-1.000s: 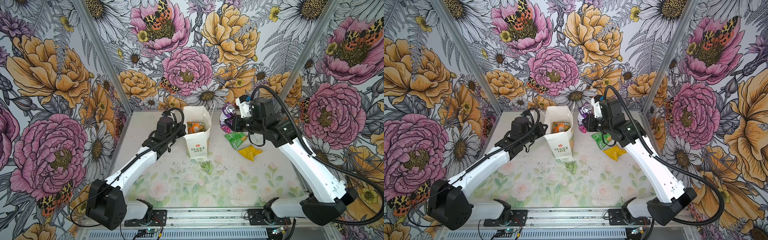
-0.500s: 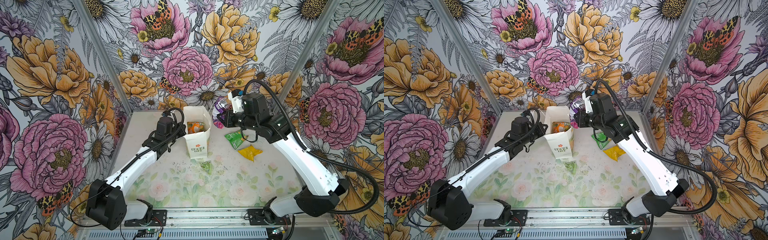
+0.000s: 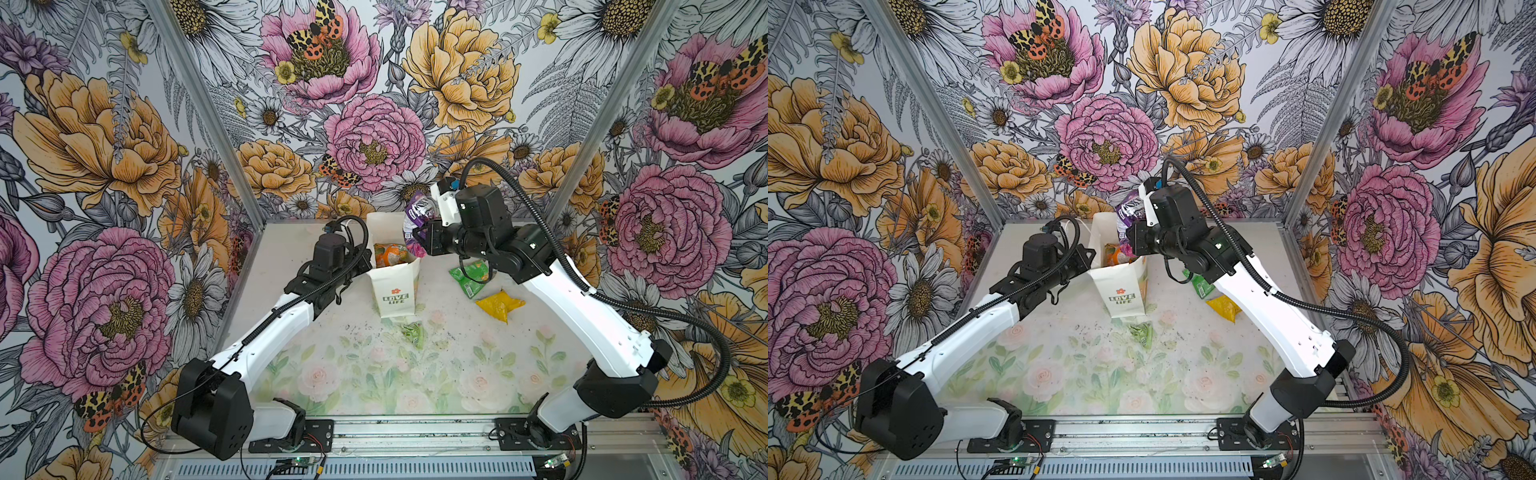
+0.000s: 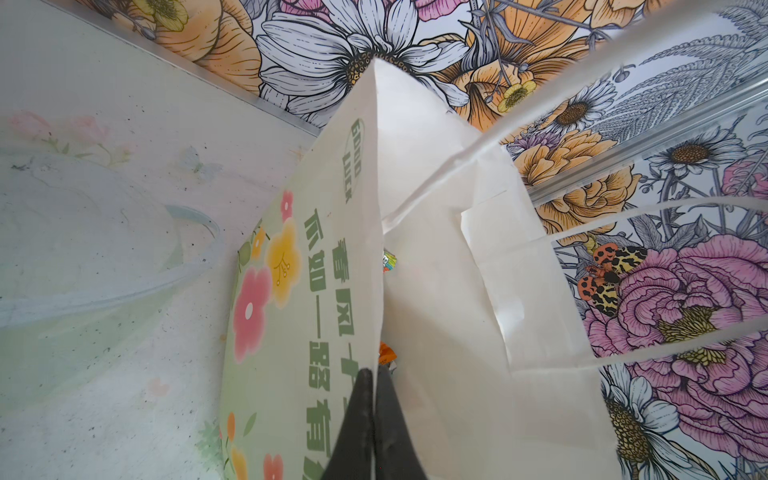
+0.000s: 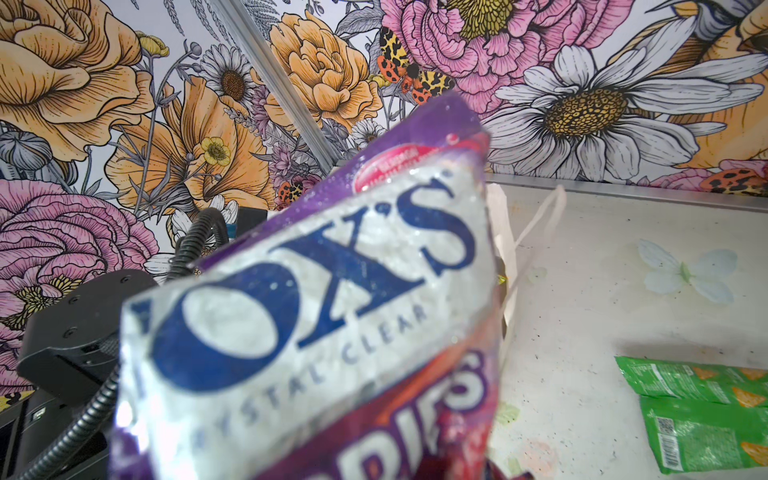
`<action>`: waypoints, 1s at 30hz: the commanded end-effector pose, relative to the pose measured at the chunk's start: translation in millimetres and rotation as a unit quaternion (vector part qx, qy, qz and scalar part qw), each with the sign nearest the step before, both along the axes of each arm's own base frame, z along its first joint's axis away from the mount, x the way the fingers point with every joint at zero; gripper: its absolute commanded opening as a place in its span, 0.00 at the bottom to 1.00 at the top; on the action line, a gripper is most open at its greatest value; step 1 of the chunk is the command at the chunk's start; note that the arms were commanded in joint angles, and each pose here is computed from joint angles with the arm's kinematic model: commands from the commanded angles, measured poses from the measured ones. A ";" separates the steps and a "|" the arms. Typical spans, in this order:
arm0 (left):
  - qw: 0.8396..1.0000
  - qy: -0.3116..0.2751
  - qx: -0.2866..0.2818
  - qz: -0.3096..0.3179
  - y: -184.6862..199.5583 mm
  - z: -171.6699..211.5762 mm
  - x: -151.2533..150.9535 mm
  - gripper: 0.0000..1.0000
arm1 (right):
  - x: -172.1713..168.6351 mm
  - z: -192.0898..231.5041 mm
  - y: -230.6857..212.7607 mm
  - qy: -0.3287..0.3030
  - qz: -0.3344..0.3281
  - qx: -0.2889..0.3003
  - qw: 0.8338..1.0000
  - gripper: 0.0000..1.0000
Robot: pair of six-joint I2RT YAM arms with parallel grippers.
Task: Place the snacks into the paper bag
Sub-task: 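Carry the FOX'S bag over the paper bag held by the left gripper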
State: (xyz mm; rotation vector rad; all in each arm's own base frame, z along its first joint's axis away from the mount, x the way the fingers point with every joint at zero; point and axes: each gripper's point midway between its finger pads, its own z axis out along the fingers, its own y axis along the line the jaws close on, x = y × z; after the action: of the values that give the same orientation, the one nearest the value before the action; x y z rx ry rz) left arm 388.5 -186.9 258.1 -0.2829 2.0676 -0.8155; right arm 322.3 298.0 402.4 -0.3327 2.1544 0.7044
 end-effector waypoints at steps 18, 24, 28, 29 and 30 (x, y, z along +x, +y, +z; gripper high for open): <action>1.000 -0.027 -0.014 0.001 5.7 16.3 -1.8 0.00 | 43.5 -23.6 47.2 -0.015 -0.012 -0.032 0.999 0.00; 0.999 -0.031 -0.014 0.000 5.2 19.4 -2.6 0.00 | 59.2 -43.6 53.0 -0.012 -0.025 -0.059 0.998 0.00; 0.999 -0.031 -0.014 0.000 4.9 19.3 -2.8 0.00 | 67.1 -56.8 54.8 -0.008 -0.033 -0.078 0.996 0.00; 0.999 -0.031 -0.014 -0.001 4.7 19.5 -2.4 0.00 | 68.4 -59.4 55.6 -0.007 -0.034 -0.081 0.996 0.00; 0.999 -0.032 -0.014 -0.001 4.6 20.1 -2.3 0.00 | 70.3 -62.8 55.5 -0.005 -0.036 -0.085 0.996 0.00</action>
State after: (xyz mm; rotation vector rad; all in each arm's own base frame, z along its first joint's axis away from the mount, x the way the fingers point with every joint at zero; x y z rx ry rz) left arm 386.3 -182.9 257.0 -0.2895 2.0657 -0.8116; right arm 383.9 353.2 319.7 -0.3648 2.2804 0.4940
